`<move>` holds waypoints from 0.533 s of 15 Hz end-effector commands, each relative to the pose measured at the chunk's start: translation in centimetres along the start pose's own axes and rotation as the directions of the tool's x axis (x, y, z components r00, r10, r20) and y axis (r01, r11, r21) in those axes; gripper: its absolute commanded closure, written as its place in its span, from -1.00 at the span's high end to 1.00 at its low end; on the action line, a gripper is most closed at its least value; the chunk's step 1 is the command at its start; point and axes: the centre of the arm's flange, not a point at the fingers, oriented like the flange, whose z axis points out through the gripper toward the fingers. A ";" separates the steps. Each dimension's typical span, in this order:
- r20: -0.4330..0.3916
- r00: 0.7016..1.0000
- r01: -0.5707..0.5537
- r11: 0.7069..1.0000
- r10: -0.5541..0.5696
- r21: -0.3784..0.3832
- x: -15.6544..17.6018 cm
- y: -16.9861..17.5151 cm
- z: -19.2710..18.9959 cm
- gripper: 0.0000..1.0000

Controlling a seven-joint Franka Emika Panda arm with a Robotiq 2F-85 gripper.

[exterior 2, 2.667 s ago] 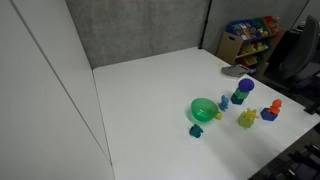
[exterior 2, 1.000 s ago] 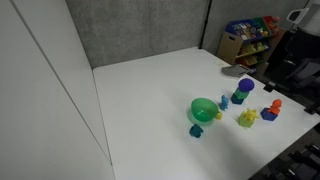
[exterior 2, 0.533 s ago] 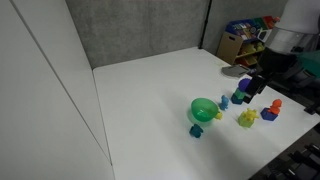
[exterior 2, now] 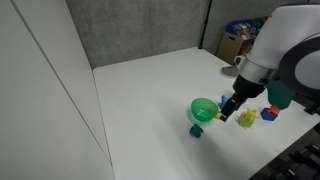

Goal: Pick up the green toy on the left side of the table and put it in the green bowl

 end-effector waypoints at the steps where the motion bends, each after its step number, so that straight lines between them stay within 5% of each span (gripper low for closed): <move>1: -0.035 0.999 -0.003 1.000 0.002 -0.010 0.8 -1.7 3.6 1.00; 8: -0.074 0.997 -0.005 0.999 0.001 -0.050 2.1 -2.5 9.2 1.00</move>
